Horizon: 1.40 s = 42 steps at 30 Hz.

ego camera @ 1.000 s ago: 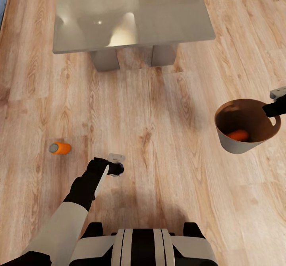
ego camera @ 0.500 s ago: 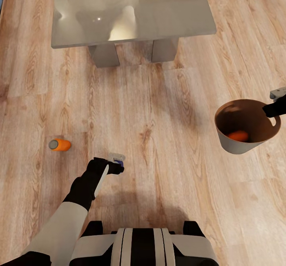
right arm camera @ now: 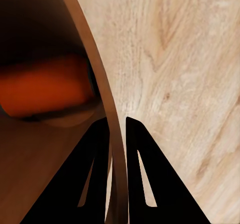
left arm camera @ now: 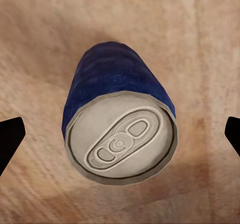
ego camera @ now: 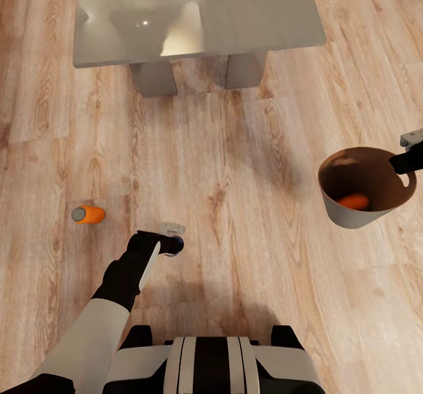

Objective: Put the three can of soda from the living room inside the tash can in the kitchen.

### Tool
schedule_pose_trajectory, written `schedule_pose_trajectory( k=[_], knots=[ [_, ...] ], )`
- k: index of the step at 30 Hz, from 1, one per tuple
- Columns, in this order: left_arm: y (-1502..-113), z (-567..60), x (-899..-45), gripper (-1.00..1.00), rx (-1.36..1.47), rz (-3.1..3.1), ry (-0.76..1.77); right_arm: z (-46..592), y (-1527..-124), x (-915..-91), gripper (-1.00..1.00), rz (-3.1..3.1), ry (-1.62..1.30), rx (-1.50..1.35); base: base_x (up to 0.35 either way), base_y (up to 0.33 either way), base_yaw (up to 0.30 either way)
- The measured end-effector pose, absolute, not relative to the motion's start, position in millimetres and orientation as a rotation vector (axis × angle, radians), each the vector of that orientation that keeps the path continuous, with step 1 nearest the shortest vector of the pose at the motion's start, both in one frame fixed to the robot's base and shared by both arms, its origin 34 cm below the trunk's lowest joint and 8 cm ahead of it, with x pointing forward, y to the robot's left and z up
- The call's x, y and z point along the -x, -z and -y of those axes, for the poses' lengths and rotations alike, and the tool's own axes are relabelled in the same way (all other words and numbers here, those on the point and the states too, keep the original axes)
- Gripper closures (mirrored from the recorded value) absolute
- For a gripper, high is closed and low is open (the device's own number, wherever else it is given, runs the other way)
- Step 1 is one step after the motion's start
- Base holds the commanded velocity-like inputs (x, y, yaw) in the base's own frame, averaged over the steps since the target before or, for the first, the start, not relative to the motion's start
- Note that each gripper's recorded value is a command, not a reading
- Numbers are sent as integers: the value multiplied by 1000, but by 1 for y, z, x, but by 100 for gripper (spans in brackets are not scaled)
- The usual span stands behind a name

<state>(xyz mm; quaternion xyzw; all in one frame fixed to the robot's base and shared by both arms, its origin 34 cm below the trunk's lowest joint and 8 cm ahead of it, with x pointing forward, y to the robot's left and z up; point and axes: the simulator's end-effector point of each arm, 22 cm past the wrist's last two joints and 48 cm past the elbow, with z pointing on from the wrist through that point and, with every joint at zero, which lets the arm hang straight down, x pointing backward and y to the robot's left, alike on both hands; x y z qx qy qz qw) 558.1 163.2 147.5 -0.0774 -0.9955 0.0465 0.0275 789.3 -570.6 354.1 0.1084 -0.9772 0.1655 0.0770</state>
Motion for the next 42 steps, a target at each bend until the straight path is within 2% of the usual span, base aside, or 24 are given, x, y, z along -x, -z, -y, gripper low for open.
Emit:
schedule_pose_trajectory(
  k=[39, 40, 42],
  knots=[
    [-115, -163, -546, -100, 236, 3062, -148, 569, -317, -779, 100, 2913, -487, -329, 0, 0, 0],
    [-115, -162, -547, 100, 236, 3063, -150, 569, -317, -779, 100, 2913, -487, -329, 0, 0, 0],
    [-117, -162, -549, 100, 232, 3069, -155, 569, -317, -779, 100, 2913, -487, -329, 0, 0, 0]
  ],
)
